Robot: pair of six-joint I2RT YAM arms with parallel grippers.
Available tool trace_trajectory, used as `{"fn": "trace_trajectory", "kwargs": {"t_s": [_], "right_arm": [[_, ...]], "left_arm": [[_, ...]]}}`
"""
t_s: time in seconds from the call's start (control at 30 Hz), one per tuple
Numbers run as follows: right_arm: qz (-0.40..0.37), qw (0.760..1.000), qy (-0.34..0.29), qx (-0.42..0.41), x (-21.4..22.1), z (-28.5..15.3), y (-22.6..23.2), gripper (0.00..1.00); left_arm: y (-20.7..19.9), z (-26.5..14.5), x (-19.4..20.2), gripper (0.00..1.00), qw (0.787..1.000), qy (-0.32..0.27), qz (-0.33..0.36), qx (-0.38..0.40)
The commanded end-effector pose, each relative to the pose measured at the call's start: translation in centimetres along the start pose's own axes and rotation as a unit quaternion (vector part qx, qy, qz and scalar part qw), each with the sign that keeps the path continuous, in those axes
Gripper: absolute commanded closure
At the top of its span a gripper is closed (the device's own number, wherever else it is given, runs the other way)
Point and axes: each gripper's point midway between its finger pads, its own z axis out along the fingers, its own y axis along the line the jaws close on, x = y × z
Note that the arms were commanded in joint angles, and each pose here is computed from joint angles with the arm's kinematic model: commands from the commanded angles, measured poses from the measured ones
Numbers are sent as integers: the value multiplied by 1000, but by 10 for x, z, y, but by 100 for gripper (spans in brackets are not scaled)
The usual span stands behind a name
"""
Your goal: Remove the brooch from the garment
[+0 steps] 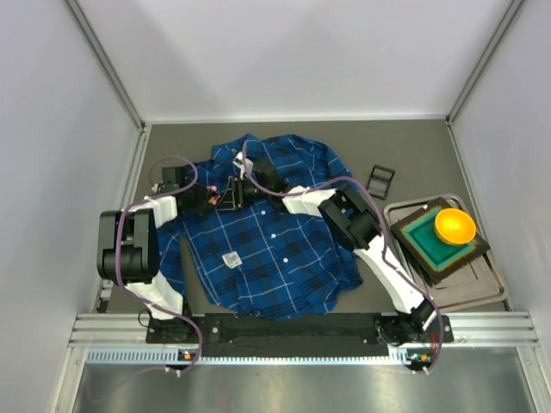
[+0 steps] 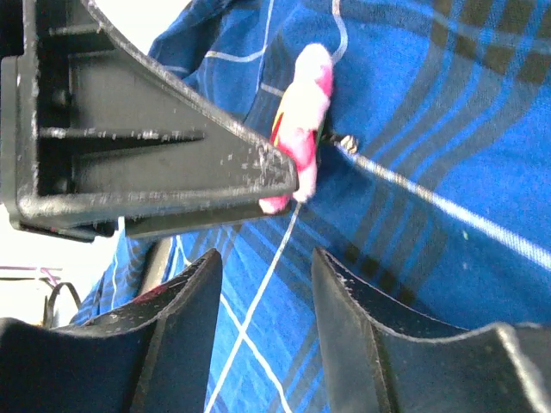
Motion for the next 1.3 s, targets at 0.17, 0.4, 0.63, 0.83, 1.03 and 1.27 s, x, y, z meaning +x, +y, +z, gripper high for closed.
{"fn": "trace_trajectory", "kwargs": {"t_s": [0.17,0.4,0.63,0.83,1.03,1.27], "right_arm": [[-46,997,-64,25,-53,-39,16,46],[-28,996,-44,78,-60,-33,-4,44],[-20,996,-70,56,-94,-27,16,48],[-6,996,-57,61,-76,-18,-3,50],[-14,997,-58,57,-77,-23,5,50],[-76,991,-28,104,-70,-26,-11,50]], "left_arm": [[-16,0,-20,64,998,-33,38,36],[-17,-7,-31,61,996,-55,69,15],[-29,-4,-38,48,994,-55,89,19],[-39,-8,-42,67,992,-60,106,28],[-34,-9,-38,81,992,-54,109,26],[-31,-6,-30,90,993,-38,112,28]]}}
